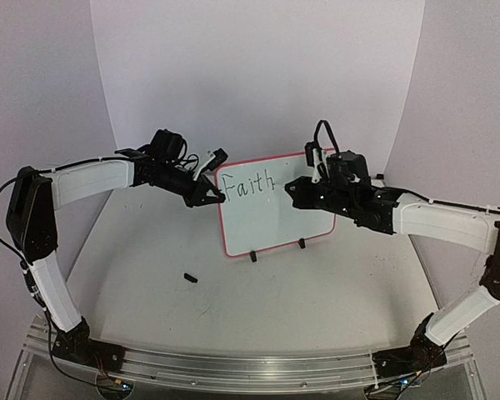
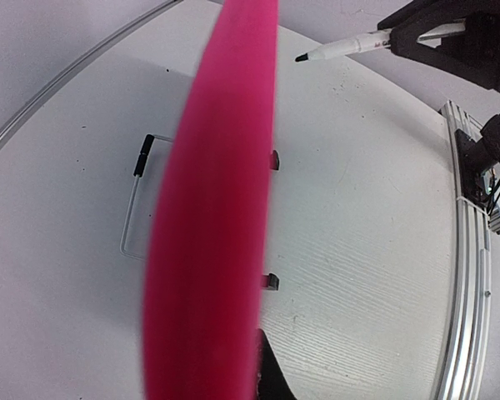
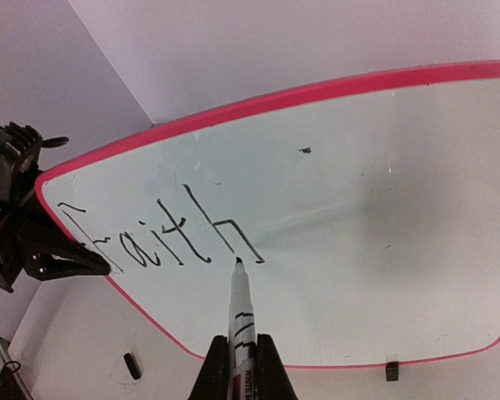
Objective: Write a sentence on the whiteboard
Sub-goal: Write on the whiteboard with the whiteboard marker without the cap.
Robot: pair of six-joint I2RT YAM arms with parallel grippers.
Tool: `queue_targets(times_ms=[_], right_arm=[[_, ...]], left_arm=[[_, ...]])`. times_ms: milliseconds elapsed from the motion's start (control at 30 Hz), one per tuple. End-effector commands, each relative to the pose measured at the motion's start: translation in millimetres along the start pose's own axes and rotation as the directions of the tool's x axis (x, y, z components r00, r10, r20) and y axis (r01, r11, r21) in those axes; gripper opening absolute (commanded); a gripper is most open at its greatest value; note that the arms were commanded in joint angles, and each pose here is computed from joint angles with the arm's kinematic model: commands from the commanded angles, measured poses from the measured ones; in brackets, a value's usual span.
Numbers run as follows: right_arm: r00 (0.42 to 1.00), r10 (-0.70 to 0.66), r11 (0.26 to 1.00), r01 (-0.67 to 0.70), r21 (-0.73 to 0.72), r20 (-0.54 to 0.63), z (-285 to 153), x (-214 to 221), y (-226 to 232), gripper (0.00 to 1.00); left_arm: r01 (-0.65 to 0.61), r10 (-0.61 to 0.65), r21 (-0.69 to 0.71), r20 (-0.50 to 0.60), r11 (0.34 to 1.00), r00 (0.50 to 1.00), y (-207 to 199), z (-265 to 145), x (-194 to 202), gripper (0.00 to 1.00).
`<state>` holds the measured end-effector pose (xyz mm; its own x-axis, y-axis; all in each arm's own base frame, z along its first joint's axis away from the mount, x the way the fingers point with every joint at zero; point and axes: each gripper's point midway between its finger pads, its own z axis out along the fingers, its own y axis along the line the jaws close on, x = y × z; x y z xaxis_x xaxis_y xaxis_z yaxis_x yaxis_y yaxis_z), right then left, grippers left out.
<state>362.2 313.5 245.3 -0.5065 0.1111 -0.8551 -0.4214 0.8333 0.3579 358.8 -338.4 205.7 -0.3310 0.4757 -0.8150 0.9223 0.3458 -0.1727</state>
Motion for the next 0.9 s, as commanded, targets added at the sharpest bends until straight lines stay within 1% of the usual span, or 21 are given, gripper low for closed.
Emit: queue_targets(times_ms=[0,133,367,867], right_arm=[[0.999,-0.023,0.998,0.025,-0.052,0.034,-25.4,-18.4,8.7,0.00],[0.999,-0.016,0.999,0.016,-0.031,0.030,-29.2,-19.4,-4.5,0.00],[0.999,0.008,0.999,-0.009,0.039,0.035,-19.9,-18.3,-23.0,0.00],[0.995,0.015,0.997,-0.022,0.068,0.096,-10.8,-40.9,-29.1,0.00]], left_arm=[[-0.012,0.003,-0.068,-0.127,0.998,0.992,10.5,8.4,32.1,0.00],[-0.016,0.007,-0.066,-0.129,0.998,0.992,9.1,9.4,32.5,0.00],[-0.014,0.005,-0.063,-0.136,0.998,0.991,7.6,11.7,35.0,0.00],[-0.024,0.014,-0.073,-0.139,0.997,0.990,7.8,10.0,34.5,0.00]])
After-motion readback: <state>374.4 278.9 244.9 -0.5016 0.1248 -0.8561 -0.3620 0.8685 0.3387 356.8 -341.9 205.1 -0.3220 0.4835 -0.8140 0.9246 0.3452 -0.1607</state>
